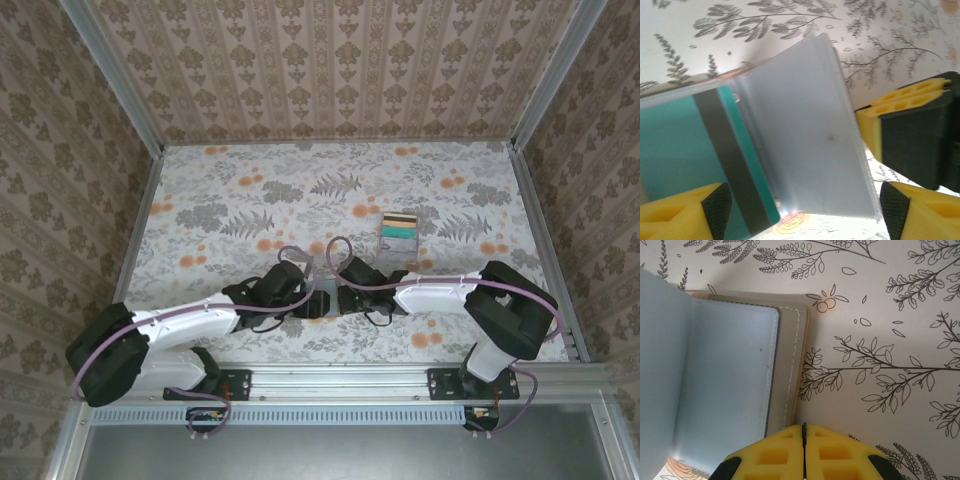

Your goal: Take the credit cards out of the card holder

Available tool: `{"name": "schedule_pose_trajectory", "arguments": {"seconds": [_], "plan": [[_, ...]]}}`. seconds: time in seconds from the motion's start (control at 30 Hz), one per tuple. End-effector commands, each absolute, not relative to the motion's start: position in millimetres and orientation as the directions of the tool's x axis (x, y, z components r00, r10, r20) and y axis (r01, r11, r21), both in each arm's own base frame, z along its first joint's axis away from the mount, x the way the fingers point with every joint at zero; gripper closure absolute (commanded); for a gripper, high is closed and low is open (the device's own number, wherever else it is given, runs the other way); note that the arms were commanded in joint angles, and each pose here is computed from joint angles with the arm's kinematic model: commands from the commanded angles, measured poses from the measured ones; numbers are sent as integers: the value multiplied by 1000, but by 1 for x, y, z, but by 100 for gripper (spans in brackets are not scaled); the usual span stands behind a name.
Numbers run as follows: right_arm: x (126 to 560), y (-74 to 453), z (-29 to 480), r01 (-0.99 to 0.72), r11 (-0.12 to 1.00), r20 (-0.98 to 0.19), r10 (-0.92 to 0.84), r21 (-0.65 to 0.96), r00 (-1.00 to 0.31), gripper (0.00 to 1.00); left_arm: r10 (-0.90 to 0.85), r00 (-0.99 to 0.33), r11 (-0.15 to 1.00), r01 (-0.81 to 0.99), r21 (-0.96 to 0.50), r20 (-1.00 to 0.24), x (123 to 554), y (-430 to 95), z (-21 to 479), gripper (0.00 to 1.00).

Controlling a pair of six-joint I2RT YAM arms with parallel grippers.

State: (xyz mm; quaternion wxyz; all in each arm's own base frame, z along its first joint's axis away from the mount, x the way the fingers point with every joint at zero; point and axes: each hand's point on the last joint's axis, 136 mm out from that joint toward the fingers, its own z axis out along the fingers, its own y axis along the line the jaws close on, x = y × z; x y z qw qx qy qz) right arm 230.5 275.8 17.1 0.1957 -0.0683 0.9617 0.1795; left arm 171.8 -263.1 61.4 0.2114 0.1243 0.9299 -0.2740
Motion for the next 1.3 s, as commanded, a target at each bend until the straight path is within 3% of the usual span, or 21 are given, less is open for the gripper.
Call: {"name": "schedule_pose_trajectory", "arguments": {"seconds": [0.0,0.17,0.37,0.63,0.83,1.27], "plan": [[227,279,14,-190,927,-385,-54,324,-921,90,121,-853,781,397,-481,-508,174,-277,82,26],[233,268,31,-163,933,-450,-2,321,-893,89,118,-860,768,396,-504,-497,174,-286,80,39],[239,263,63,-187,923,-522,19,338,-852,87,82,-863,848,323,-420,-499,182,-254,74,54],[241,308,94,-277,830,-518,16,483,-855,86,-3,-878,892,213,-398,-478,186,-199,60,76],[237,357,93,-305,732,-446,-2,609,-895,86,-19,-896,890,188,-416,-444,183,-186,42,79],[238,376,50,-219,769,-328,-13,600,-945,85,-9,-917,916,153,-371,-399,179,-177,22,85]]}}
